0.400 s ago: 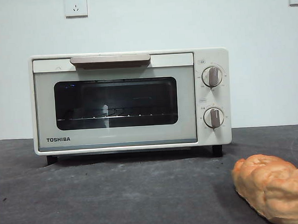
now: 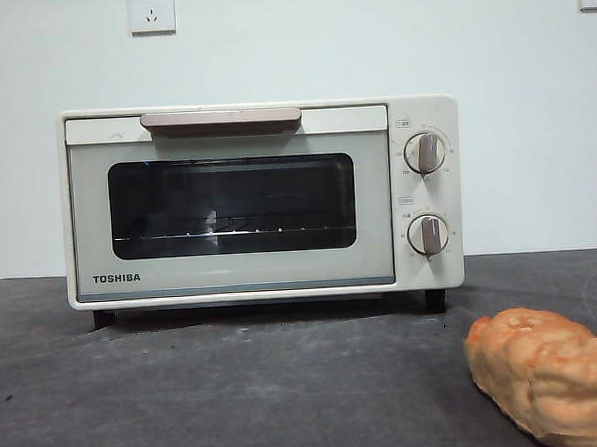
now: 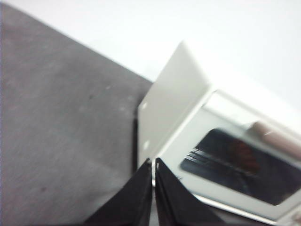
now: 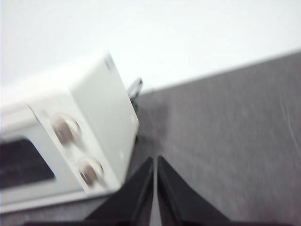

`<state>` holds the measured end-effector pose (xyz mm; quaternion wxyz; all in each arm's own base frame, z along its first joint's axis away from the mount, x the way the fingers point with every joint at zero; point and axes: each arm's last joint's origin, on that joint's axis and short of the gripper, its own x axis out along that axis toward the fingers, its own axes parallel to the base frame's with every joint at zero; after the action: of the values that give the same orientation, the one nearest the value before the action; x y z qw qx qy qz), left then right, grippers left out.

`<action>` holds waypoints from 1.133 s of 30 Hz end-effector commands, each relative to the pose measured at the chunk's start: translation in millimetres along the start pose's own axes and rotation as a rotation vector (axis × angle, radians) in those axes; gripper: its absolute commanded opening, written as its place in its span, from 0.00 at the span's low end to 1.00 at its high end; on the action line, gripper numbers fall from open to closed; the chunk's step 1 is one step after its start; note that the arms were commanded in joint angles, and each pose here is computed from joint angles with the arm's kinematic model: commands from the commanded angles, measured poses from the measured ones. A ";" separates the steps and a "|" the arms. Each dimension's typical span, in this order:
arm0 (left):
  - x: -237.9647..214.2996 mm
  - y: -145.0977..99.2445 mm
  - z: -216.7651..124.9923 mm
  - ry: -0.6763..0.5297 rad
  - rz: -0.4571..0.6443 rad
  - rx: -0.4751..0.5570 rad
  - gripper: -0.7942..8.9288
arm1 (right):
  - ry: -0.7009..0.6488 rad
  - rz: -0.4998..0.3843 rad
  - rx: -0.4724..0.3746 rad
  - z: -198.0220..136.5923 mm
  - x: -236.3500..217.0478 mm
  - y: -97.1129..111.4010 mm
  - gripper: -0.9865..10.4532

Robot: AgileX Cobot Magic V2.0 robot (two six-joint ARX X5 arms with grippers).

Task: The left arm flap open the oven, the right arm pick bread and place it into oven, the left arm flap close the oven

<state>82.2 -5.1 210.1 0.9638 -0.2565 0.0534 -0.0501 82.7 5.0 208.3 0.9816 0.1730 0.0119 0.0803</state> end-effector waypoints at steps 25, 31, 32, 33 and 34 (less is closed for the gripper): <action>16.1 -73.3 98.9 0.597 -0.311 0.329 0.10 | 0.624 0.383 -0.136 103.0 21.3 52.0 0.09; 13.9 -79.3 101.7 0.623 -0.349 0.355 0.10 | 0.728 0.469 -0.150 97.9 22.9 57.8 0.09; 13.9 -79.4 101.5 0.625 -0.350 0.355 0.10 | 0.733 0.477 -0.154 97.5 22.6 58.5 0.09; 13.9 -79.5 101.5 0.625 -0.351 0.355 0.10 | 0.734 0.483 -0.156 97.3 22.5 59.2 0.09; 13.9 -79.4 101.4 0.626 -0.351 0.355 0.10 | 0.735 0.487 -0.157 97.1 22.5 59.6 0.09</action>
<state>103.3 -25.3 330.2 0.9046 -0.0728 0.3026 -0.2912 100.8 30.5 314.1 0.8722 0.0680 0.3269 0.3574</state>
